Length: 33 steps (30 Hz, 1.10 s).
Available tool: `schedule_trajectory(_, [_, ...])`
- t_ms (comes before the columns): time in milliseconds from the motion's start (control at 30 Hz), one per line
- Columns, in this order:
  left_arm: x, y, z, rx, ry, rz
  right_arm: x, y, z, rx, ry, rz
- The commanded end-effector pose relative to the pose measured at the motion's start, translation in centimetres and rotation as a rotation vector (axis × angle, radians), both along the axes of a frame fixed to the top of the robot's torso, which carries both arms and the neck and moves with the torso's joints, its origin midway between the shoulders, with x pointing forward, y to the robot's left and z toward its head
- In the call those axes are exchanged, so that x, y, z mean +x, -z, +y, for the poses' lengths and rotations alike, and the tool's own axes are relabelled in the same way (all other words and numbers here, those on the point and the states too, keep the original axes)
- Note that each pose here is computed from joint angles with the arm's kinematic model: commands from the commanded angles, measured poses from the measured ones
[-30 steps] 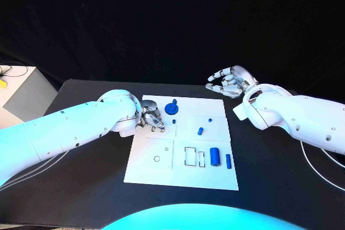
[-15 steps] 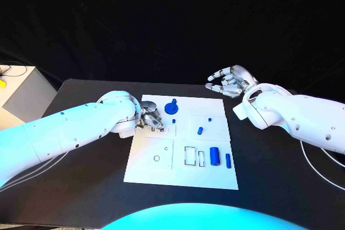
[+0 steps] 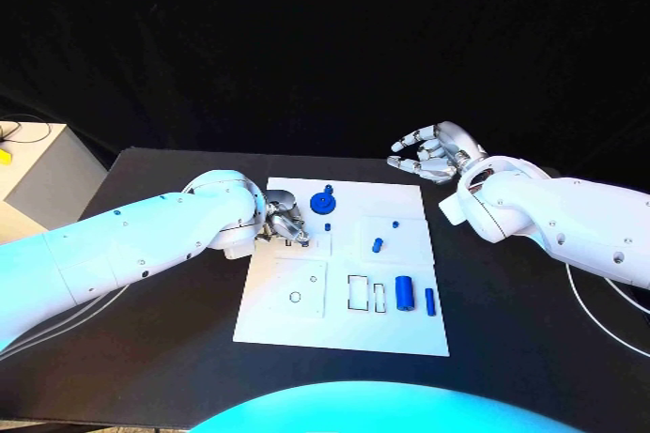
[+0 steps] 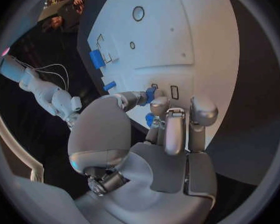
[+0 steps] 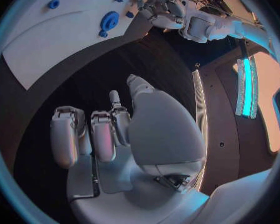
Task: Assemble the parts on the task board
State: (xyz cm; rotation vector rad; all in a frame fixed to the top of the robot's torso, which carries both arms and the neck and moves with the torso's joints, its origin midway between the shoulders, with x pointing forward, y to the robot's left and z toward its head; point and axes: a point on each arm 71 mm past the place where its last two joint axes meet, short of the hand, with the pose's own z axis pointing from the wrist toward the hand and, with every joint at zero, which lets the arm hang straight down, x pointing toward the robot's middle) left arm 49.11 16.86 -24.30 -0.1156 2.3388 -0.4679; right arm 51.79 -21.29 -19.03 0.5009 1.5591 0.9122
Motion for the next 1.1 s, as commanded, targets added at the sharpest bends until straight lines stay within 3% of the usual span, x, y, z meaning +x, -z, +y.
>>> schedule_trajectory(33, [-0.22,0.03,-0.26,0.005,0.030,0.013,-0.06,0.04,0.11,-0.006,-0.017,0.001])
schedule_trajectory(1100, [-0.13,0.13,-0.29,0.036,0.047,0.008,-0.05,0.12,0.11,-0.007,-0.018,0.005])
